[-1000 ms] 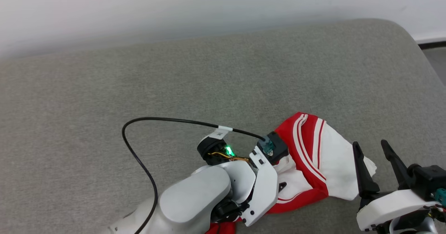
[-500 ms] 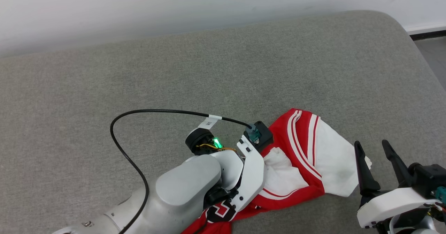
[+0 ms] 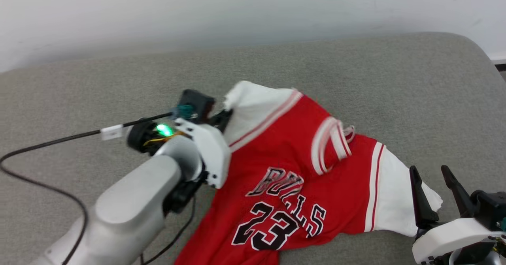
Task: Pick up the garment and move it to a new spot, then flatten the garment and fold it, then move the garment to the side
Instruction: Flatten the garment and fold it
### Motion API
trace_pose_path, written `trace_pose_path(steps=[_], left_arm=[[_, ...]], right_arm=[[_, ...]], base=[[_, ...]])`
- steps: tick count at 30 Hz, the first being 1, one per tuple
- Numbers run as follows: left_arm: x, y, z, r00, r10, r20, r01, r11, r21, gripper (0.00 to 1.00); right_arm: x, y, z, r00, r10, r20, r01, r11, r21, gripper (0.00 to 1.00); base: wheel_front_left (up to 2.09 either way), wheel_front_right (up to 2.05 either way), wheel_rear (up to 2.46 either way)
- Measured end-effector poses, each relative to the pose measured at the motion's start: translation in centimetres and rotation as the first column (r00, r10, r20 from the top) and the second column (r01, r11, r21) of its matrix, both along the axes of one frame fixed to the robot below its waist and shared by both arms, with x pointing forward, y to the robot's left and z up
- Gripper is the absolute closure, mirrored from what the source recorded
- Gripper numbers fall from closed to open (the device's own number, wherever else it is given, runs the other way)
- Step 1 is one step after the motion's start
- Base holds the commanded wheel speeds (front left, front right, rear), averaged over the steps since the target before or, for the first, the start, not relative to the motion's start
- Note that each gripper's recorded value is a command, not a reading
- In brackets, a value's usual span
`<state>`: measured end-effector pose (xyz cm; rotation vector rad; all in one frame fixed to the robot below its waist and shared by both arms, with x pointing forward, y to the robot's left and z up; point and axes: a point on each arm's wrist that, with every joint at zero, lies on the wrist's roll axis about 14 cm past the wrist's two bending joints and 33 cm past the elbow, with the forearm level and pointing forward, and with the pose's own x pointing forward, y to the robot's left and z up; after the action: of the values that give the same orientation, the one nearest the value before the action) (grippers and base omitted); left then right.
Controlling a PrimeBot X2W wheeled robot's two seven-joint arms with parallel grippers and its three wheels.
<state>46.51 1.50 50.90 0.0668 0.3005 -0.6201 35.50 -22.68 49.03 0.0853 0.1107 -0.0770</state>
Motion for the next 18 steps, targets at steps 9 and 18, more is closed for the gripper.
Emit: trace_pose_path(steps=[9, 18], left_arm=[[-4.4, 15.5, -7.2, 0.840, 0.500, -0.210, -0.511, 0.860, 0.005, 1.00], [-11.5, 16.7, -13.7, 0.687, 0.561, -0.462, -0.624, 0.781, 0.021, 0.63]], right_arm=[[1.2, 1.8, 0.0, 0.998, 0.058, -0.007, -0.058, 0.998, 0.002, 0.00], [1.3, 2.5, 0.2, 0.997, 0.082, -0.015, -0.082, 0.997, -0.008, 0.00]], base=[[0.00, 0.00, 0.00], [0.00, 0.00, 0.00]])
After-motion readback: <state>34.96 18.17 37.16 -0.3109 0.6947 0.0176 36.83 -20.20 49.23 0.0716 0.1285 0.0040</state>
